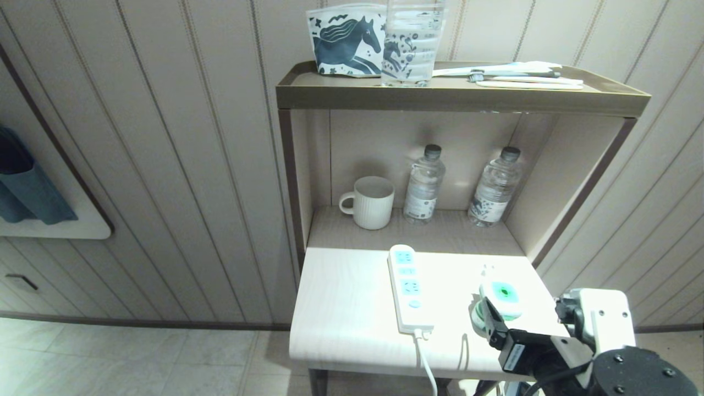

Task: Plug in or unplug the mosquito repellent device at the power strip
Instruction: Pick up the mosquito repellent liquid

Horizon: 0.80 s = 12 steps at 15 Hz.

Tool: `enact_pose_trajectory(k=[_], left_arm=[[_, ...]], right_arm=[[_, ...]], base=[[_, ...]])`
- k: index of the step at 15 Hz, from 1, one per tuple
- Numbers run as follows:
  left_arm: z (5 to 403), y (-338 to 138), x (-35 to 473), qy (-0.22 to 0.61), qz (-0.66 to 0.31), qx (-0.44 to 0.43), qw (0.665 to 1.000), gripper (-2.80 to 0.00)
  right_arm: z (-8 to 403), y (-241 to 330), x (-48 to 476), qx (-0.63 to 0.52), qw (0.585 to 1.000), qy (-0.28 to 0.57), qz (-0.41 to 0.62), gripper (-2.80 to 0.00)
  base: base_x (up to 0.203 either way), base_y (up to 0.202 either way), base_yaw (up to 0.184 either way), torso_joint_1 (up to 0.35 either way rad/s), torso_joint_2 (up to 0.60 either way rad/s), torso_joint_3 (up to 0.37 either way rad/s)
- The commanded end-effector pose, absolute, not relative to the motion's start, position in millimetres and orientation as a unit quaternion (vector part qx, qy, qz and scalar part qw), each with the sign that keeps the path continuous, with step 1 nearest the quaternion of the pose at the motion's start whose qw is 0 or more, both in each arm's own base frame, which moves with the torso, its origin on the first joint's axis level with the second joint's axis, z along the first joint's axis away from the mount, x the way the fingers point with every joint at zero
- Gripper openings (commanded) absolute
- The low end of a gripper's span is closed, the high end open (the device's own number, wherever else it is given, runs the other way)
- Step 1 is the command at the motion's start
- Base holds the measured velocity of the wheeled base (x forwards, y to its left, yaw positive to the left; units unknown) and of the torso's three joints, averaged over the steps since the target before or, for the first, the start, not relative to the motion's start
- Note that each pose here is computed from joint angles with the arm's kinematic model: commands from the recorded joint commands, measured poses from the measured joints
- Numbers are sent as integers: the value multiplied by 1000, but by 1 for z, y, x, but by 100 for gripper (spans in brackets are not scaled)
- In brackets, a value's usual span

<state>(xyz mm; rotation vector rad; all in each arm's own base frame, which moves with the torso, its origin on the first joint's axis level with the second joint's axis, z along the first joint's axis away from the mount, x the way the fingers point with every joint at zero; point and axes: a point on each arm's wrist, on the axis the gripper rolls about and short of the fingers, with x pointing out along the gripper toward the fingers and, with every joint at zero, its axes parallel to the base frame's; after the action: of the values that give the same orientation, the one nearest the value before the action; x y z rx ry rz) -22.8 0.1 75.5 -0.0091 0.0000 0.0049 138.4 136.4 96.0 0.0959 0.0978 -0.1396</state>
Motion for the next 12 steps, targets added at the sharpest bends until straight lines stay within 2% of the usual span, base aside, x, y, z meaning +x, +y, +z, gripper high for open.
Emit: enact_pose_trajectory(k=[1, 12], left_arm=[[76, 0, -23, 0, 3, -4, 1000, -280], [76, 0, -23, -1, 3, -5, 1000, -280]], right_arm=[[84, 137, 142, 41, 994, 55, -84, 0], [74, 146, 161, 51, 992, 60, -103, 0]], base=[[0, 0, 0, 0, 0, 0], [0, 0, 0, 0, 0, 0]])
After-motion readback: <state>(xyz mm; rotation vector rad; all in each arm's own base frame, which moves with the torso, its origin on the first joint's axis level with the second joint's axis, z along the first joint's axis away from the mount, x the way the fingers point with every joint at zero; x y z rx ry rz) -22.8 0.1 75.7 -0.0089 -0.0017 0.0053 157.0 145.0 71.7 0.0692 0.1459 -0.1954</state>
